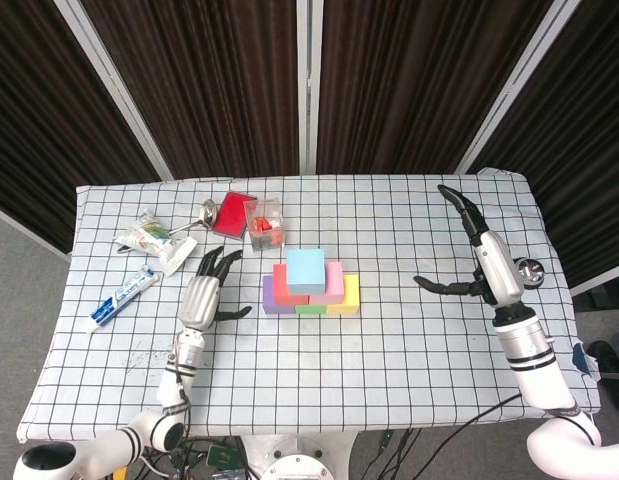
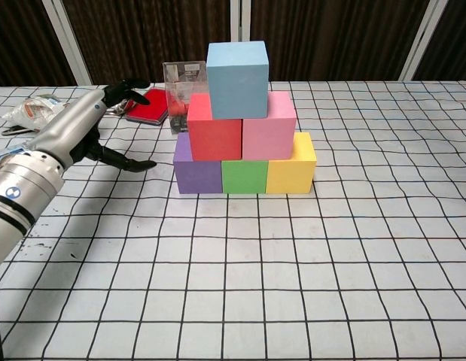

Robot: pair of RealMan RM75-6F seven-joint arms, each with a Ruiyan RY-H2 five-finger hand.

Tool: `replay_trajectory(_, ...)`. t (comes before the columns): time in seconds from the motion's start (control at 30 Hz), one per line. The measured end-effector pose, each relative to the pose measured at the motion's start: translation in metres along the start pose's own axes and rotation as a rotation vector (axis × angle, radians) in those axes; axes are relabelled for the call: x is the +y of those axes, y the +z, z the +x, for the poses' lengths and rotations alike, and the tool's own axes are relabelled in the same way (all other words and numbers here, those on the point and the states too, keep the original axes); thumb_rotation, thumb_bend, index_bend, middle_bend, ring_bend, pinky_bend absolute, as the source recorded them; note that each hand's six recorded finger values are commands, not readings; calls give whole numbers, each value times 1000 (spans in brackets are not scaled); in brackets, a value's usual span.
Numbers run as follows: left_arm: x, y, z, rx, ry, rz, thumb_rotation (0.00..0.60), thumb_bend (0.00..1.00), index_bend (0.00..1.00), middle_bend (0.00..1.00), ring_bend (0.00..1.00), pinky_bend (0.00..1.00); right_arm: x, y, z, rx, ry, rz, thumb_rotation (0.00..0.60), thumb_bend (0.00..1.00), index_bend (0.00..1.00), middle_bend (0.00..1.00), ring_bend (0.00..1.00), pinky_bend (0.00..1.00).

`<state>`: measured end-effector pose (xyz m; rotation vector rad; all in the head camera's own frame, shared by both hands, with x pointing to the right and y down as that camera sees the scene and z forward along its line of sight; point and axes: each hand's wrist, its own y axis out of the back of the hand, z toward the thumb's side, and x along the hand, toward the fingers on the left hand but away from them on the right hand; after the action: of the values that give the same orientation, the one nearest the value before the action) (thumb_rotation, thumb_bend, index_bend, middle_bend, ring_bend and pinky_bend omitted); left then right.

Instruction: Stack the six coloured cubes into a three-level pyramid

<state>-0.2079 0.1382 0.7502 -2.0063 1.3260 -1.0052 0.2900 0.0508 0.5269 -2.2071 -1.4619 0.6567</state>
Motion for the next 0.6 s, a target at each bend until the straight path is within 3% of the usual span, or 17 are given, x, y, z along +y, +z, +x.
replay_trajectory(0.23, -6, -3, 10, -8, 16, 71, 600, 0, 113, 193, 13, 67, -1, -3, 0, -2, 1, 14, 600, 0, 0, 37, 0, 0)
replay_trajectory(0.6, -16, 2, 18, -18, 20, 40, 600, 0, 113, 193, 14, 67, -1, -14, 0, -22, -1, 26, 600, 0, 0, 37, 0, 0)
